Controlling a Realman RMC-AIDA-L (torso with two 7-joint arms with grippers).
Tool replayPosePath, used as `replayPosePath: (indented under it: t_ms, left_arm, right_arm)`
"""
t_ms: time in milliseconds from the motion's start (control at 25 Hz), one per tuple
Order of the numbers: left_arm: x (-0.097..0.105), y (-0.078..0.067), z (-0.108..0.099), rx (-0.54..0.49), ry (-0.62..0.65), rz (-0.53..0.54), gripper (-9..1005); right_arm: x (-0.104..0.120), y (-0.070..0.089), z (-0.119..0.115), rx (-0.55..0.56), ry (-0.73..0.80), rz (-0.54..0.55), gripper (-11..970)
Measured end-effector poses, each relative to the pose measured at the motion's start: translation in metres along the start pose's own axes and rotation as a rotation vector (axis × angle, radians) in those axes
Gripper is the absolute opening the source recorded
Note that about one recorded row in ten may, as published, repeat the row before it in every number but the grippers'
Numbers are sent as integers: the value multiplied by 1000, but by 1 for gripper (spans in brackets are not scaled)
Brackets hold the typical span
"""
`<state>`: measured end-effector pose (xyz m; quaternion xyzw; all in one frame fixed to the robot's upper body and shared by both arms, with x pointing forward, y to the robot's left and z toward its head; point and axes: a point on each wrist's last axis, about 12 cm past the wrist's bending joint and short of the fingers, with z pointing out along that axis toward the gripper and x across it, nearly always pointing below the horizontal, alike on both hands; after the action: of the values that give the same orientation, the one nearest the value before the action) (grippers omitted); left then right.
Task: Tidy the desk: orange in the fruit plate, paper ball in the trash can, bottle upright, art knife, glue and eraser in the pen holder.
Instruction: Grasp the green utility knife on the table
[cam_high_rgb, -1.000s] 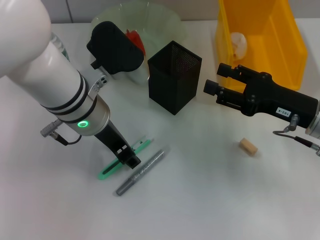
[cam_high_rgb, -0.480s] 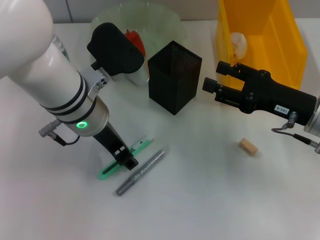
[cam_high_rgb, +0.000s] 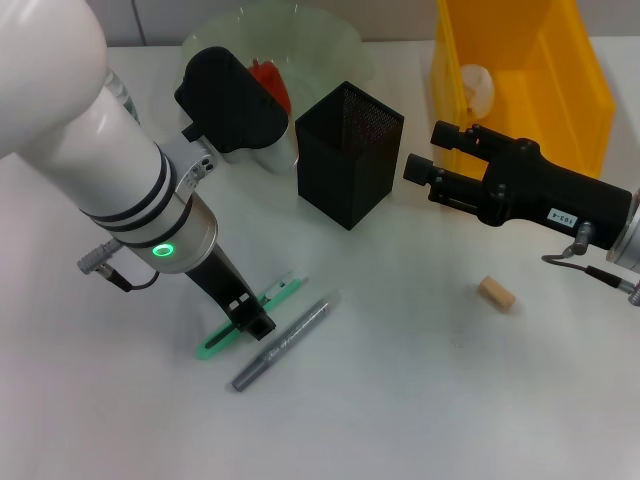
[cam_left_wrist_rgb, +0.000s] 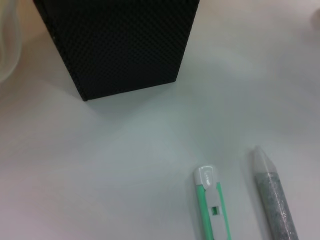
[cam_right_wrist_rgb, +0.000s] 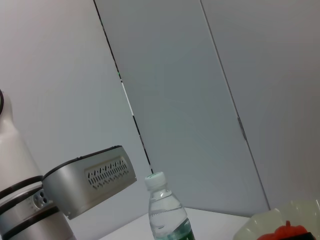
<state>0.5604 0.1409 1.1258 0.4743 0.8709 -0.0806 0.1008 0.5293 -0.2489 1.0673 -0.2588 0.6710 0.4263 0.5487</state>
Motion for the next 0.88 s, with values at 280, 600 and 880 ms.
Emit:
replayPosePath:
  t_ms: [280, 600, 880]
  left_arm:
    - [0, 0, 0, 1, 1, 12, 531]
    - [0, 0, 0, -2, -2, 14, 442]
    - [0, 0, 1, -2, -1, 34, 436]
  right_arm:
    - [0, 0, 0, 1, -3, 1, 731]
    - [0, 0, 0, 2, -4, 1, 731]
    - [-1, 0, 0, 2, -6, 0, 730]
